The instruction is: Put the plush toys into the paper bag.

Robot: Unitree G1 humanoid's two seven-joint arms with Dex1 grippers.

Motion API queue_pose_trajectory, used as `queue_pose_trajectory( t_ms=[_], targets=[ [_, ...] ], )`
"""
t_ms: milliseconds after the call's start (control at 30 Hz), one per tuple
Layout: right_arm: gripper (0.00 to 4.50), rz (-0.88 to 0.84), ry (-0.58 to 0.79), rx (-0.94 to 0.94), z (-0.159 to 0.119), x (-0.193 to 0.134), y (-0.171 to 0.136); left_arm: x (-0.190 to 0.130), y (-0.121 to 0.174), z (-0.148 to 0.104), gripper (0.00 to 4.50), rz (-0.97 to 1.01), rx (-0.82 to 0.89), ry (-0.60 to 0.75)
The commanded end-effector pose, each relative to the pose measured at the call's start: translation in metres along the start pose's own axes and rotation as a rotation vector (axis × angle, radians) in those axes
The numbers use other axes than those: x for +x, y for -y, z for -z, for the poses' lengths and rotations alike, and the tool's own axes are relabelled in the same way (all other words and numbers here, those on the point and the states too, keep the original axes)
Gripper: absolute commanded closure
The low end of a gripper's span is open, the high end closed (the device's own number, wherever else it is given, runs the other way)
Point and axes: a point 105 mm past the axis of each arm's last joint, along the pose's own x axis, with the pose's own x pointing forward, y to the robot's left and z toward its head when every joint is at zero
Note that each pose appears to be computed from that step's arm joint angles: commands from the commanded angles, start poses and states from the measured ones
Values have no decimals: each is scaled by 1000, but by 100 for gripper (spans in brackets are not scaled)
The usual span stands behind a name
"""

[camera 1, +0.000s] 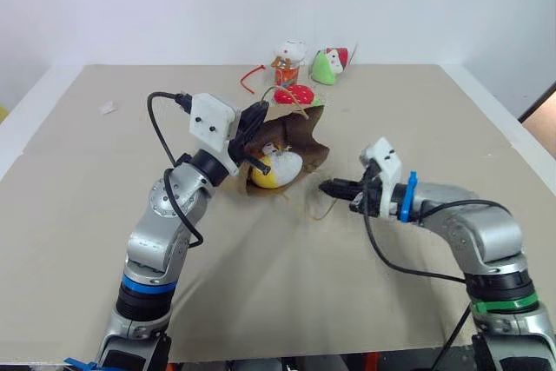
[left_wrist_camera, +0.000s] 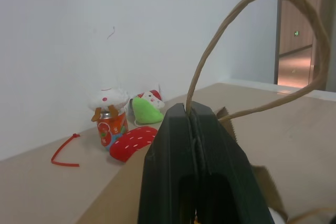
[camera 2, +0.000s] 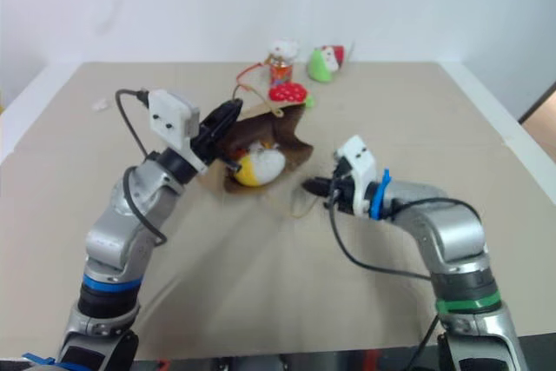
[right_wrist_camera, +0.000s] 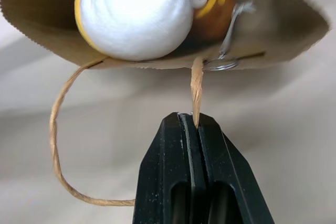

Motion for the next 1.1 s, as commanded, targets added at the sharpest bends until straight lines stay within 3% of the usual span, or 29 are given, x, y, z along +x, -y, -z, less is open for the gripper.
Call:
queue_pose_trajectory(
  t_ms=[33, 233, 367, 500, 567, 667, 767, 833, 867, 900, 933, 967, 1067, 1100],
  targets=[
    [443, -85, 38, -78, -45, -33, -17, 4, 3, -15, 450, 13, 12, 61],
    [443, -113, -10, -73, -54, -34, -19, 7, 6, -11, 450, 27, -2, 55],
    [443, -38, -68, -78, -39, -17, -3, 10, 8, -9, 450, 37, -19, 49],
    [443, 48, -29, -97, -34, 0, 16, 11, 12, -5, 450, 58, -27, 32],
    [379, 65, -1, -91, -35, 5, 21, 11, 12, -2, 450, 65, -43, 23],
    [298, 50, 38, -105, -39, 8, 20, 10, 12, -2, 391, 75, -48, 19],
    [148, 40, 74, -146, -47, 6, 18, 9, 11, -1, 249, 79, -47, 14],
    [109, 48, 80, -166, -50, 2, 21, 9, 10, 0, 210, 80, -46, 11],
    [56, 65, 71, -182, -50, -1, 24, 9, 10, 0, 165, 82, -46, 9],
    [56, 88, 62, -201, -50, -4, 29, 8, 10, 1, 165, 85, -45, 7],
    [9, 104, 48, -212, -48, -7, 32, 8, 10, 1, 127, 88, -44, 5],
    [0, 118, 40, -234, -48, -10, 36, 8, 10, 1, 92, 90, -43, 4],
    [0, 201, 27, -280, -49, -19, 52, 8, 10, 1, 7, 102, -31, 5],
    [0, 222, 25, -289, -49, -20, 56, 8, 10, 1, 3, 104, -29, 5]
  ],
)
